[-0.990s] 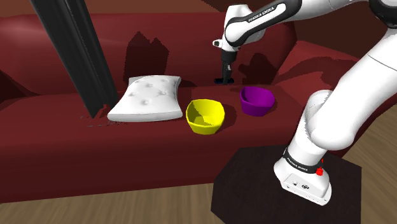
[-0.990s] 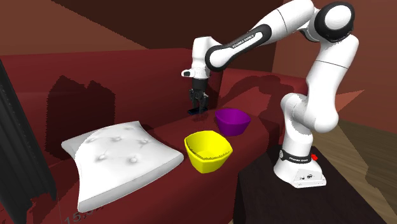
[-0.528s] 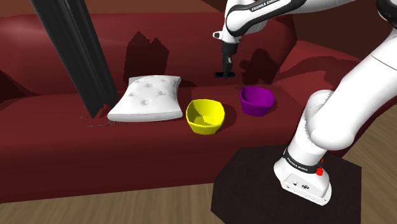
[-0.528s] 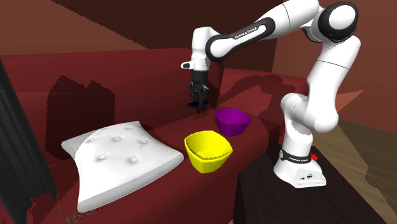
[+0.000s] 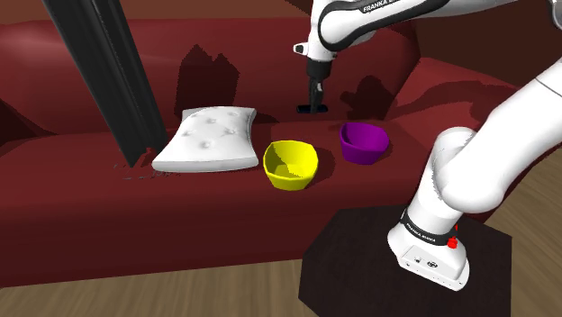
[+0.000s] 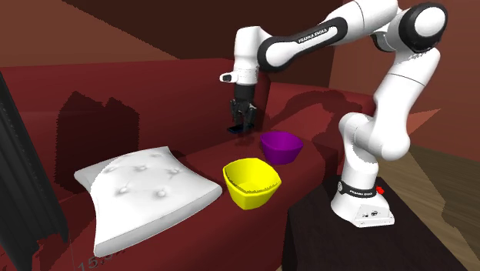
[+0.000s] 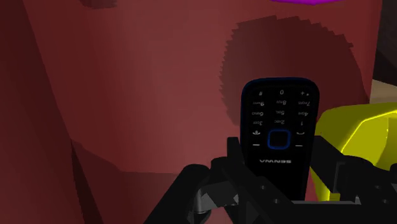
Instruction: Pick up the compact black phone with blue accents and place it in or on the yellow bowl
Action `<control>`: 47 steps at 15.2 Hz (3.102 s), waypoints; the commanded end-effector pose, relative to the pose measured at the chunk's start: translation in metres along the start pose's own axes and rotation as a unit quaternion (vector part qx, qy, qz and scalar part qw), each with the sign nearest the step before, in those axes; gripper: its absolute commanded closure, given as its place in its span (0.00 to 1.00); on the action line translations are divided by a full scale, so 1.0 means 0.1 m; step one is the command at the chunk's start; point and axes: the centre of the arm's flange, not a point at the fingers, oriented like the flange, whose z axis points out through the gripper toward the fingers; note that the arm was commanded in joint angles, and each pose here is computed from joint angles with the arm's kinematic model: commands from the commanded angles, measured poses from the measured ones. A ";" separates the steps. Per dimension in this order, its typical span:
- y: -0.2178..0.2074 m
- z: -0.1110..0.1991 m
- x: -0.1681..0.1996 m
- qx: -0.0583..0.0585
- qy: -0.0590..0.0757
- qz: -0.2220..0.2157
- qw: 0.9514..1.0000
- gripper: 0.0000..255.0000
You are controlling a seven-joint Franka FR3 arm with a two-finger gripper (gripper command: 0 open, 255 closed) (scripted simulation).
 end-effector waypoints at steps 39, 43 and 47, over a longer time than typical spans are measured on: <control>-1.54 0.72 0.77 0.000 0.000 0.001 1.000 0.00; -1.54 0.32 0.77 0.000 0.000 0.001 1.000 0.00; -1.54 0.22 0.77 0.000 0.000 0.001 1.000 0.00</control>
